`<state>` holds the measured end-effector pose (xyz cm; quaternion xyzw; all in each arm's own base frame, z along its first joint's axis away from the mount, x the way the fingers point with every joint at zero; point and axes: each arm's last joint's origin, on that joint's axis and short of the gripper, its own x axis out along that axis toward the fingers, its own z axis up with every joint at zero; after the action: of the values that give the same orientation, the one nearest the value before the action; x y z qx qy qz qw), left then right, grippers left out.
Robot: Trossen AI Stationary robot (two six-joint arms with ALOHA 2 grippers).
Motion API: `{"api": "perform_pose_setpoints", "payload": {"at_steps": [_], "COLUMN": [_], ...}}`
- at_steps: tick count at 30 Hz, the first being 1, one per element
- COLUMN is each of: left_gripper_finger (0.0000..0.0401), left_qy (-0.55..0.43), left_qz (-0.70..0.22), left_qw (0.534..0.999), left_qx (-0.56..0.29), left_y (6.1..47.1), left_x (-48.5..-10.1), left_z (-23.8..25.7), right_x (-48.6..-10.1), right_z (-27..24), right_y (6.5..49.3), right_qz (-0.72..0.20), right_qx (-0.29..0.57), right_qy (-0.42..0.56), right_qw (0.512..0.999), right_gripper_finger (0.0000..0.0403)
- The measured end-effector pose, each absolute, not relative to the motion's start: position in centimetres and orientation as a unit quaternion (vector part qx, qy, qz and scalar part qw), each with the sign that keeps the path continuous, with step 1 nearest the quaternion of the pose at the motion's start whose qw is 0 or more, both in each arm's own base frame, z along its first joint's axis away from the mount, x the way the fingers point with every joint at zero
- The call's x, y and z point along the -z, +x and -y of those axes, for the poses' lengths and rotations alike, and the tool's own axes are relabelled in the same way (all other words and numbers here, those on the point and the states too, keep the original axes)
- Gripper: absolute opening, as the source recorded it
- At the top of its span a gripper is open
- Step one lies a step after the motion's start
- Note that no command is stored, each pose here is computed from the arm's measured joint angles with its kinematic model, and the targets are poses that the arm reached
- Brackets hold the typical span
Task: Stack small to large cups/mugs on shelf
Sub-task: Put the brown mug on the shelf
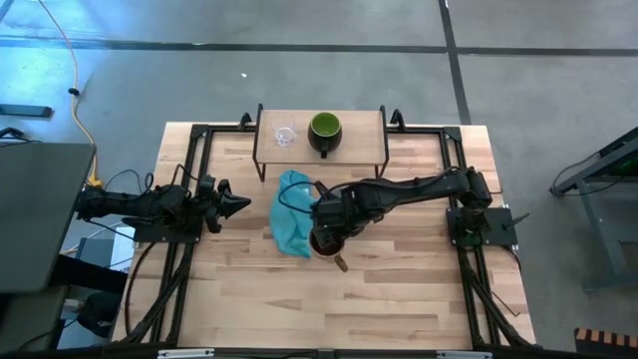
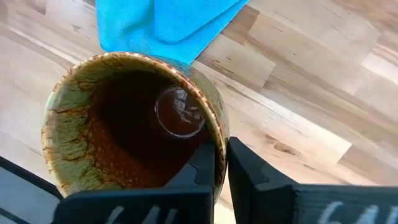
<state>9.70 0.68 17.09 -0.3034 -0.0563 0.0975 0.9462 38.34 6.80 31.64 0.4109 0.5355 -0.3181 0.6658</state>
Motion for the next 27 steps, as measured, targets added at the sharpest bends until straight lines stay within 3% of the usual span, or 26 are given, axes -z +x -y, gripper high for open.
{"api": "perform_pose_setpoints", "payload": {"at_steps": [18,27], "left_gripper_finger": [0.0001,0.0001], "left_qy": [-0.304,-0.304], "left_qz": [0.045,0.046], "left_qw": [0.95,0.95], "left_qx": [-0.063,-0.063], "left_y": [9.7,9.7], "left_x": [-17.1,-17.1], "left_z": [-0.5,-0.5], "right_x": [-35.7,-37.9], "right_z": [-5.8,-4.2], "right_y": [36.7,35.9], "right_qz": [-0.513,-0.479], "right_qx": [0.368,0.366], "right_qy": [0.425,0.437], "right_qw": [0.649,0.668], "right_gripper_finger": [0.0,0.0]}}
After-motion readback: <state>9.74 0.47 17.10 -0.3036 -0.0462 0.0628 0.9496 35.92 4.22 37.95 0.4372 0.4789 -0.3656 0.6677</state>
